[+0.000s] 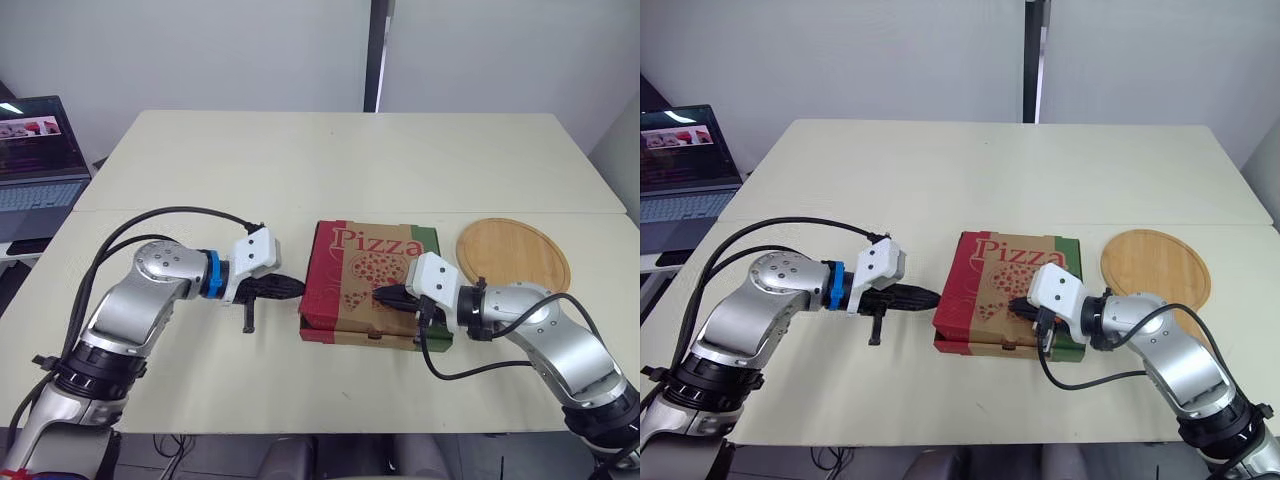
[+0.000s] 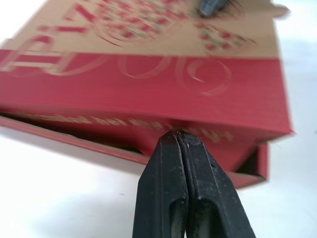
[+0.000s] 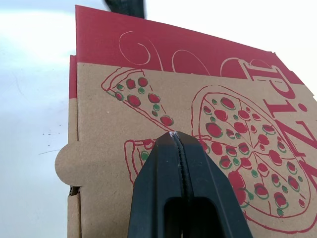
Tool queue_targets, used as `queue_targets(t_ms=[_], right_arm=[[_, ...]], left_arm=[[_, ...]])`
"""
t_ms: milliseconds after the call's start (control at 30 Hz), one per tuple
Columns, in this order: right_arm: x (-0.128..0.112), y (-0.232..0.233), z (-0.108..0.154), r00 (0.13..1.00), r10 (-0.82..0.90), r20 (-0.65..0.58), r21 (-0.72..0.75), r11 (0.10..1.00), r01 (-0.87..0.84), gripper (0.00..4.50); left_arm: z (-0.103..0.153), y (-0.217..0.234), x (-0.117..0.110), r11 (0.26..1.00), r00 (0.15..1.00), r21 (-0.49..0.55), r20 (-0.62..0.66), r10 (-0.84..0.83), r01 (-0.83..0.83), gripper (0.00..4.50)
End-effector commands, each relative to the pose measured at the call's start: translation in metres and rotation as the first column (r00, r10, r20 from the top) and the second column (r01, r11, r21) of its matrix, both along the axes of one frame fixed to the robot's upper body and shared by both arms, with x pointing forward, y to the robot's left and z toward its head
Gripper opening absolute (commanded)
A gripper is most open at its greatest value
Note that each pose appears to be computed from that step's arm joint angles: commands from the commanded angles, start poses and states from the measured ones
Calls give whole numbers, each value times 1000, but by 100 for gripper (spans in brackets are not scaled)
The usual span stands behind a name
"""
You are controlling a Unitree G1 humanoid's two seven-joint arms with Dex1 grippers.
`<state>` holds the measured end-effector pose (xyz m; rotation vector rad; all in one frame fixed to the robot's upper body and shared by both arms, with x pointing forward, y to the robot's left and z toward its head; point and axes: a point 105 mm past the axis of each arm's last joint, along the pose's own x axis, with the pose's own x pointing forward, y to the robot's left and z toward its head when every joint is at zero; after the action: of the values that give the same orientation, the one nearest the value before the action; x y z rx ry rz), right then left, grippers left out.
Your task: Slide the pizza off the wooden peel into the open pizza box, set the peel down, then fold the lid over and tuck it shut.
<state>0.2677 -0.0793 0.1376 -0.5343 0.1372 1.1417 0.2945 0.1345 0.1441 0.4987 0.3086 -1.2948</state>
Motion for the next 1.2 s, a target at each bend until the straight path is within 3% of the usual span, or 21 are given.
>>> queue_targets(t_ms=[33,433,633,967,1200], right_arm=[[-1,4,2,999,30,11,-2,1000,-30,6],[0,2,3,999,38,9,-10,999,-38,6],[1,1,3,999,40,9,-13,999,-39,6],[2,1,3,999,46,10,-17,999,-46,6],[2,2,3,999,51,8,-17,999,-51,6]], left_arm=[[7,-6,-1,999,999,-32,35,-7,8,0],[4,-19,-5,998,998,-43,47,-38,40,0],[-3,-6,-4,998,995,54,88,-44,39,0],[-8,-16,-16,987,988,98,72,-136,128,0],[10,-32,-8,995,987,-12,129,-96,99,0]])
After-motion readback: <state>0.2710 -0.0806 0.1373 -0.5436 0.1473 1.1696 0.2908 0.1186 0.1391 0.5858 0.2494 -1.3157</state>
